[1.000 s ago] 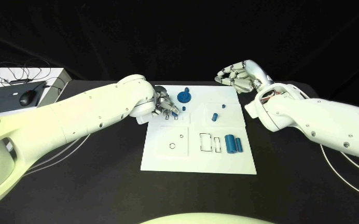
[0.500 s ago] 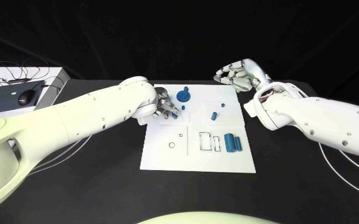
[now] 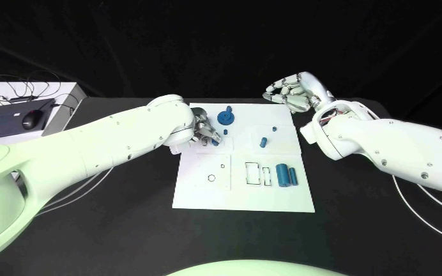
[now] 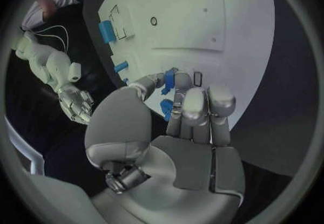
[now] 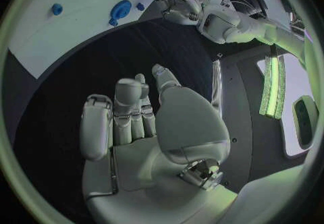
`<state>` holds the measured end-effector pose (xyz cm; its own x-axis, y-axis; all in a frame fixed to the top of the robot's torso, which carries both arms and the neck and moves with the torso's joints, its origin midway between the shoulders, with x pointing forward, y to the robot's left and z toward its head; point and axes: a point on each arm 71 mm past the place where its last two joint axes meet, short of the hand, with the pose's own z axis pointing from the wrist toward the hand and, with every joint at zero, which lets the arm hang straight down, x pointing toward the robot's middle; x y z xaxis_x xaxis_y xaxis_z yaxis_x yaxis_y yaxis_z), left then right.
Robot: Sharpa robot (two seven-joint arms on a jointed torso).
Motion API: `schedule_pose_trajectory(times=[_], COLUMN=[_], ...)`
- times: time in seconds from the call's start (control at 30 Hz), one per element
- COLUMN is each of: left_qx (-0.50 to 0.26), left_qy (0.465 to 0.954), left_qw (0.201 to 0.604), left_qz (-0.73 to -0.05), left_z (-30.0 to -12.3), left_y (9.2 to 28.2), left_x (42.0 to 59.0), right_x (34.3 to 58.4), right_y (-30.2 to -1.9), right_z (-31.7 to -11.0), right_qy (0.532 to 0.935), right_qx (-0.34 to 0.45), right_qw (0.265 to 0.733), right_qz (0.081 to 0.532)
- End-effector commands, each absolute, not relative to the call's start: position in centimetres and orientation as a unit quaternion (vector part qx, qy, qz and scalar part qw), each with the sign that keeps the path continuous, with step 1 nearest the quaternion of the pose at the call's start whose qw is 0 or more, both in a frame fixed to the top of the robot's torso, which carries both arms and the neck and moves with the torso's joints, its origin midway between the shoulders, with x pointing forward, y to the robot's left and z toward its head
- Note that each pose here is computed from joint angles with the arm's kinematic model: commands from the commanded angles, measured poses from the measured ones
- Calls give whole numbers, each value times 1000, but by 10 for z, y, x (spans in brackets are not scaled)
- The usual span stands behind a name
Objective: Assemble the parts on the task board
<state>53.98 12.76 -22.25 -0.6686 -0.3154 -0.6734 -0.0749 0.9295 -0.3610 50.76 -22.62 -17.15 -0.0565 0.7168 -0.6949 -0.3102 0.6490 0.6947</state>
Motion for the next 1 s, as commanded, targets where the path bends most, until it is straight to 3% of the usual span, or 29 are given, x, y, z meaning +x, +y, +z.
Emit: schedule_pose_trajectory(times=[0.03,1.0], left_qx=[-98,-88], left_qy=[903,908], left_qw=[390,386], left_qz=[-147,-136], left_z=[-223,-230], left_y=[127,129], left_x=[539,536], right_x=[507,508], right_y=[-225,-225], right_z=[-172,-172], right_qy=[620,621], right_qx=[158,158], right_qw=[664,663], right_qz=[387,386])
